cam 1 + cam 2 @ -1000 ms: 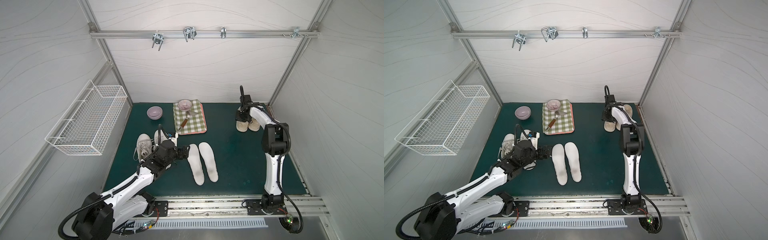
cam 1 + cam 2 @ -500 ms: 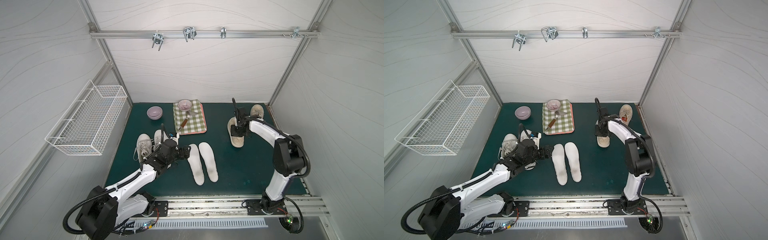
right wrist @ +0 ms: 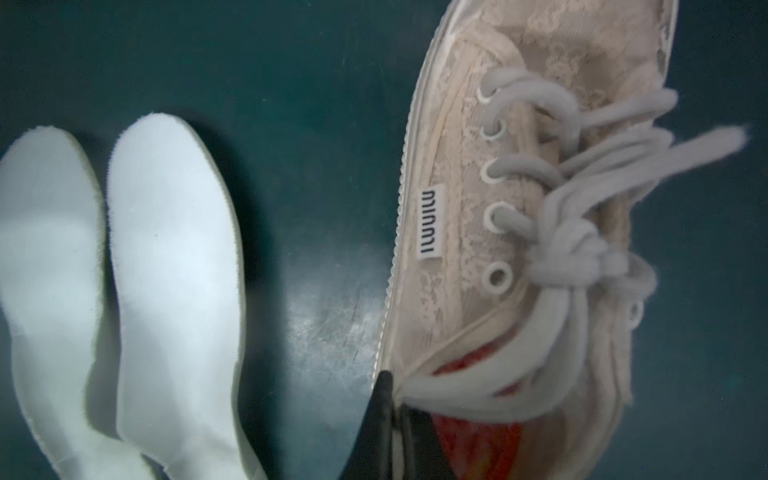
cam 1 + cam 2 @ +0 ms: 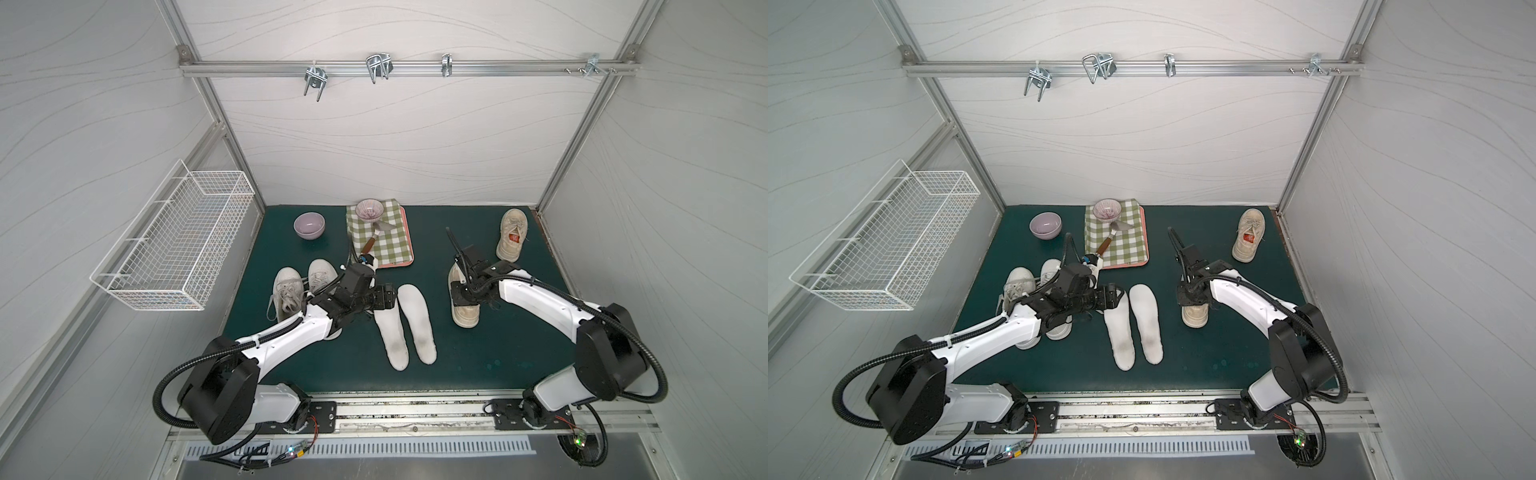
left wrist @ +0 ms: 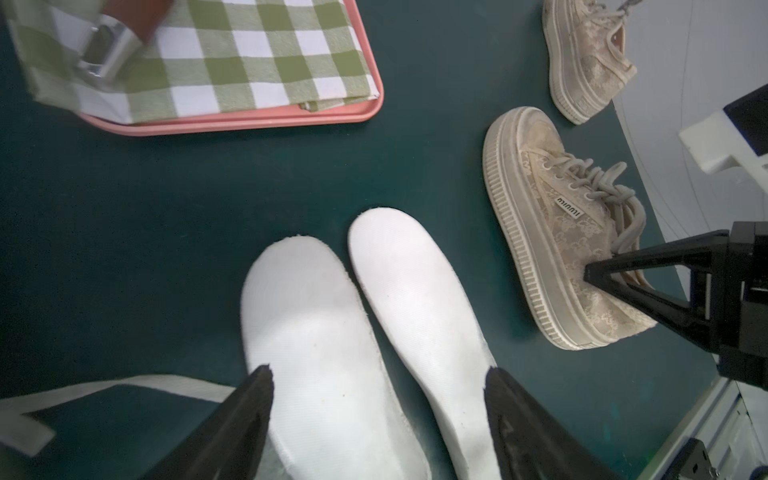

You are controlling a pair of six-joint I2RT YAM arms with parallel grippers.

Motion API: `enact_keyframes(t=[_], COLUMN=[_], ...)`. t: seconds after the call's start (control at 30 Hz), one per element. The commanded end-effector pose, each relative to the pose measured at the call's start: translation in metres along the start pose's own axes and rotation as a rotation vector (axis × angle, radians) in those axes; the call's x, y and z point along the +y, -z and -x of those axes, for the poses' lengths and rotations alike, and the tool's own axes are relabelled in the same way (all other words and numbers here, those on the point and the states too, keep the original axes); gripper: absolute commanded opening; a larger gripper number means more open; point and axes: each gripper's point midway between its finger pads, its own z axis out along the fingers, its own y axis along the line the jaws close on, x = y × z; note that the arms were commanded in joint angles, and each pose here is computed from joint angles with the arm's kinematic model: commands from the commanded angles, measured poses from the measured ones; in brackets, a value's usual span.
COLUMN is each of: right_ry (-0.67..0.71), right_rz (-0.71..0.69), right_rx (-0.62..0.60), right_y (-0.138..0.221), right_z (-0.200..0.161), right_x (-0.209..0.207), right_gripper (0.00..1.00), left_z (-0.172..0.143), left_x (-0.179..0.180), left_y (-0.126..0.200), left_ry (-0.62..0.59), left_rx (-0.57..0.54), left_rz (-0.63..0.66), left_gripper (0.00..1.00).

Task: Remove the insole from the shoe
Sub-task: Move the shoe to the center of the board, then adjust the shoe at the center of the board.

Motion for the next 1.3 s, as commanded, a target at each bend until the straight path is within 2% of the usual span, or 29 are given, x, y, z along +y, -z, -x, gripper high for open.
enact_keyframes(t=[0.0, 0.07, 0.23, 0.37, 0.53, 0.7, 0.9, 1.03, 1.27], right_ry=[-0.025, -0.027, -0.154, -0.284, -0.369, -0.371, -0.377, -0.374, -0.371], right_rz=[0.062, 0.079, 0.152, 0.155, 0.207, 0.214, 0.249, 0.257, 0.243], right_rx=[-0.064, -0.091, -0.194, -0.240, -0.247, -0.248, -0.258, -0.255, -0.240], right_y=[0.021, 0.032, 0.063, 0.068, 0.064, 0.063, 0.064, 0.062, 0.055], right_z=[0.009, 0.010, 0.011, 0.005, -0.001, -0.003, -0.006, -0.008, -0.014], right_x=[0.010, 0.009, -0.019, -0.053, -0.069, -0.073, -0.068, -0.067, -0.070], right_gripper=[0.21, 0.28, 0.30, 0.30, 0.30, 0.31, 0.35, 0.35, 0.35], left_z=[0.009, 0.006, -0.002, -0.007, -0.018, -0.028, -0.027, -0.031, -0.024], left_x=[-0.031, -0.045, -0.086, -0.115, -0.142, -0.146, -0.128, -0.137, -0.154], left_y=[-0.008, -0.017, -0.041, -0.060, -0.085, -0.106, -0.122, -0.129, -0.127], left_ry=[-0.024, -0.047, -0.121, -0.174, -0.239, -0.263, -0.261, -0.256, -0.231], left_rx=[0.008, 0.033, 0.099, 0.145, 0.197, 0.239, 0.240, 0.264, 0.238], left_rz=[-0.057, -0.070, -0.119, -0.144, -0.152, -0.117, -0.003, -0.045, -0.111], left_gripper=[0.82, 0.82, 0.76, 0.75, 0.74, 0.70, 0.67, 0.67, 0.69])
